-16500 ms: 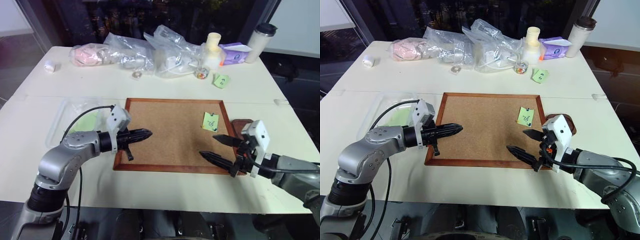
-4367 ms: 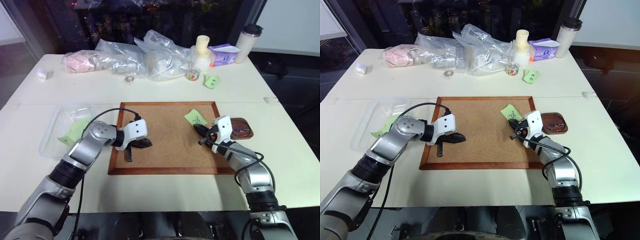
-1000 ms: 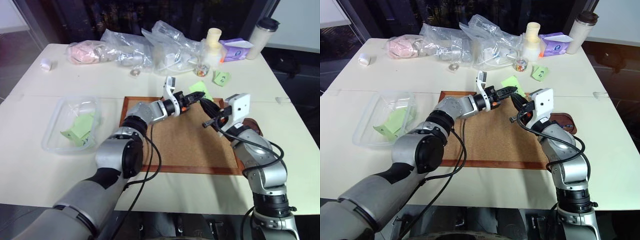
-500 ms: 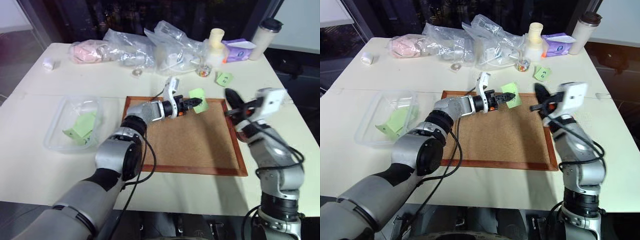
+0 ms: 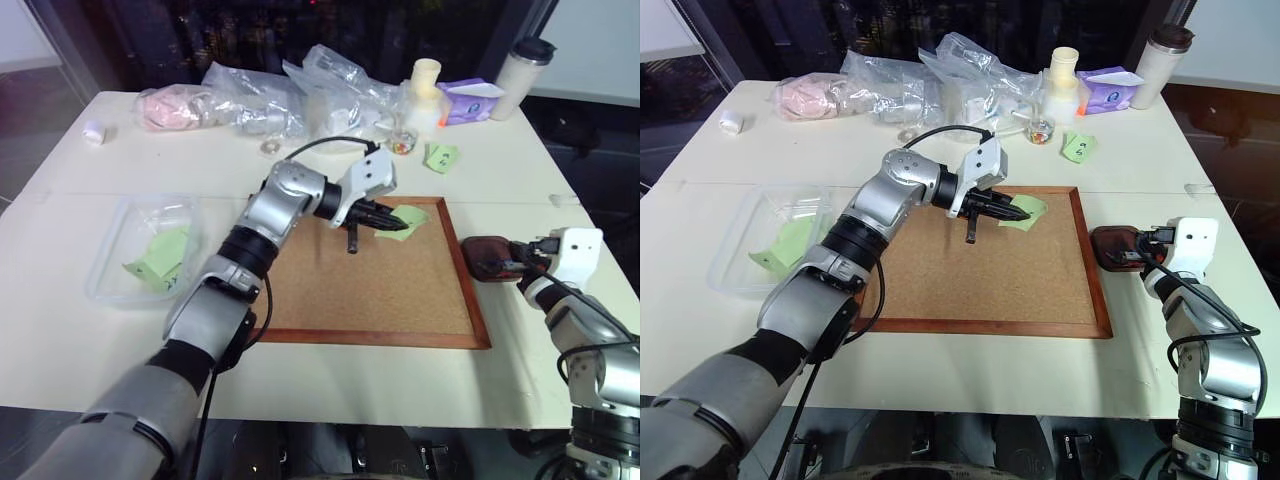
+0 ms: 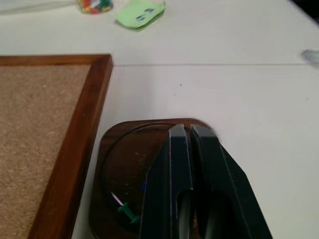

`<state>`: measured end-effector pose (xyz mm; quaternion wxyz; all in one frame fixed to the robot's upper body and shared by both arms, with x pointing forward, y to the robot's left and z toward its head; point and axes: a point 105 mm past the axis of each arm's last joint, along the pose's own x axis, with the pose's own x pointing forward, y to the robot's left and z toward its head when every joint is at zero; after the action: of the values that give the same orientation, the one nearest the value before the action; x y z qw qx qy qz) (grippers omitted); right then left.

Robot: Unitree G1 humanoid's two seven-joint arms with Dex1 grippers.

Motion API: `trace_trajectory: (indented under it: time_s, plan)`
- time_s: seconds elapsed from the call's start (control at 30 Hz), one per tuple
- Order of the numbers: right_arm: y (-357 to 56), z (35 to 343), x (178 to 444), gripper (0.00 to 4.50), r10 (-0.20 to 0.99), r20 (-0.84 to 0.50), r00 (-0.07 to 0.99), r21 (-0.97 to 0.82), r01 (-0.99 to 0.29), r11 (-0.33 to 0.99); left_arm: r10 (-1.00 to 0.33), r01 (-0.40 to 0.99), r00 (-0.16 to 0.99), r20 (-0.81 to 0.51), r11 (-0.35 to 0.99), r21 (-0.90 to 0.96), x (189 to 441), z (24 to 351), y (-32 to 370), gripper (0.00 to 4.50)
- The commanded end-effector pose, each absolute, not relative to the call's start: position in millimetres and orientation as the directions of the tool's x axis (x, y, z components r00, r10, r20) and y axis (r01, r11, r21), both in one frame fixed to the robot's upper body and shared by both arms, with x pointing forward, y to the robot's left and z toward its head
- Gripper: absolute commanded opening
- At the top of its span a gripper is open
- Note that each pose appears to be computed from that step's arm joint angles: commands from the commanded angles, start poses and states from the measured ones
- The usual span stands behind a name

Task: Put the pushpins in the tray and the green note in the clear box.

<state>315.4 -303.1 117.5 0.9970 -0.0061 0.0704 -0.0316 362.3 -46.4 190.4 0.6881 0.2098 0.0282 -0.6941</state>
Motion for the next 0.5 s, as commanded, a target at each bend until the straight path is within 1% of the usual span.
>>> trace_trajectory:
  time_s: [0.03, 0.13, 0.2, 0.23, 0.3, 0.33, 0.5]
  plan:
    - [-299, 124, 319, 0.0, -0.027, -0.111, 0.993, -0.032, 0.024, 0.999, -0.953, 0.964, 0.052, -0.299, -0.03, 0.264, 362, 195, -52, 0.03]
    - [-297, 119, 319, 0.0, -0.008, -0.133, 0.991, -0.023, 0.005, 1.0, -0.962, 0.972, 0.06, -0.267, -0.005, 0.237, 362, 195, -51, 0.03]
    - [-296, 117, 320, 0.0, -0.009, -0.136, 0.991, -0.023, 0.006, 1.0, -0.976, 0.984, 0.077, -0.204, 0.042, 0.173, 363, 203, -52, 0.03]
    - [-296, 117, 321, 0.29, -0.011, -0.134, 0.991, -0.024, 0.008, 1.0, -0.979, 0.987, 0.081, -0.187, 0.052, 0.152, 363, 205, -52, 0.0]
    - [-296, 117, 322, 0.97, -0.016, -0.134, 0.991, -0.029, 0.013, 1.0, -0.98, 0.988, 0.085, -0.181, 0.059, 0.146, 362, 206, -52, 0.0]
    - [-296, 117, 322, 1.4, -0.018, -0.134, 0.991, -0.03, 0.015, 0.999, -0.979, 0.987, 0.089, -0.184, 0.062, 0.15, 362, 206, -51, 0.0]
    - [-297, 118, 324, 4.06, -0.022, -0.13, 0.991, -0.034, 0.018, 0.999, -0.977, 0.985, 0.104, -0.188, 0.075, 0.158, 362, 204, -51, 0.0]
